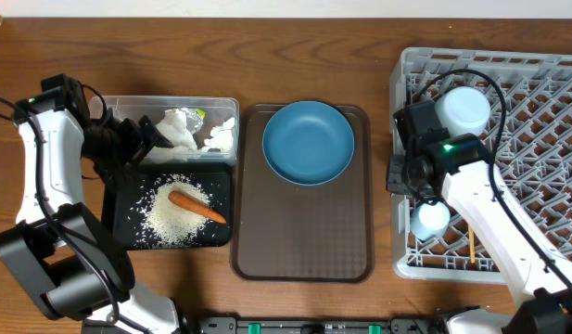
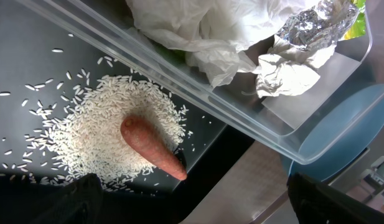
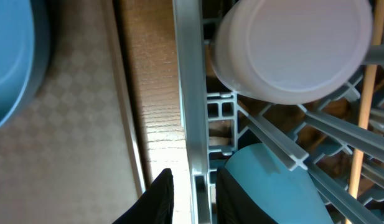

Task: Sort waste into correct bins and load items into the dishwasher rack

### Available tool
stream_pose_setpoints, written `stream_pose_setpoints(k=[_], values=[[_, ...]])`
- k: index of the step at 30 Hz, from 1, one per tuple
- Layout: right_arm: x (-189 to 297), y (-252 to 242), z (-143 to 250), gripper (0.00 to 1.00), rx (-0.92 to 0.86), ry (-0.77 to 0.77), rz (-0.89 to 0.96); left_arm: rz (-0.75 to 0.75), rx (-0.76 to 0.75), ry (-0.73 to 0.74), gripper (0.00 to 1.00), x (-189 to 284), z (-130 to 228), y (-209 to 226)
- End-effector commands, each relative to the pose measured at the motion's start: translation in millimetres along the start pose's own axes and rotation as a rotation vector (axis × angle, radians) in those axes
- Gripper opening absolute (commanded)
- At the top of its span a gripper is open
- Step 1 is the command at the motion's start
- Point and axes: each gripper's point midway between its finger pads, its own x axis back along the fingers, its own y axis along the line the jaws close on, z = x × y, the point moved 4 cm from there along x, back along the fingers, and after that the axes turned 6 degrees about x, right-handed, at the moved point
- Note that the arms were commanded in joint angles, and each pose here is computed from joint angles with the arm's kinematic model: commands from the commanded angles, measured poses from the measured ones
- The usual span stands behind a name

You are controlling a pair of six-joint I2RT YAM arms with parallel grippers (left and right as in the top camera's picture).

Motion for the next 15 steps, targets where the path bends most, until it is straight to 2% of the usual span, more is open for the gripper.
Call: stream_pose_setpoints(k=[1,6,11,15], values=[[-6.0,2.9,0.1,0.23,0.012,0.012,0.024,0.001,-0.015,-0.027,0.98,8.8,-0.7,-2.5],[-11.7,2.6,1.1,0.22,0.016,0.031,0.035,0.001,-0.015,-0.027,0.98,8.8,-0.7,-2.5],[-11.7,2.4,1.6,0.18,0.016,0.033,0.036,0.001,-0.015,-0.027,0.98,8.8,-0.7,-2.5],[-11.4,-2.2,3.8,0.08,0.019,0.041,0.067,0.001,-0.015,-0.027,0.98,8.8,-0.7,-2.5]])
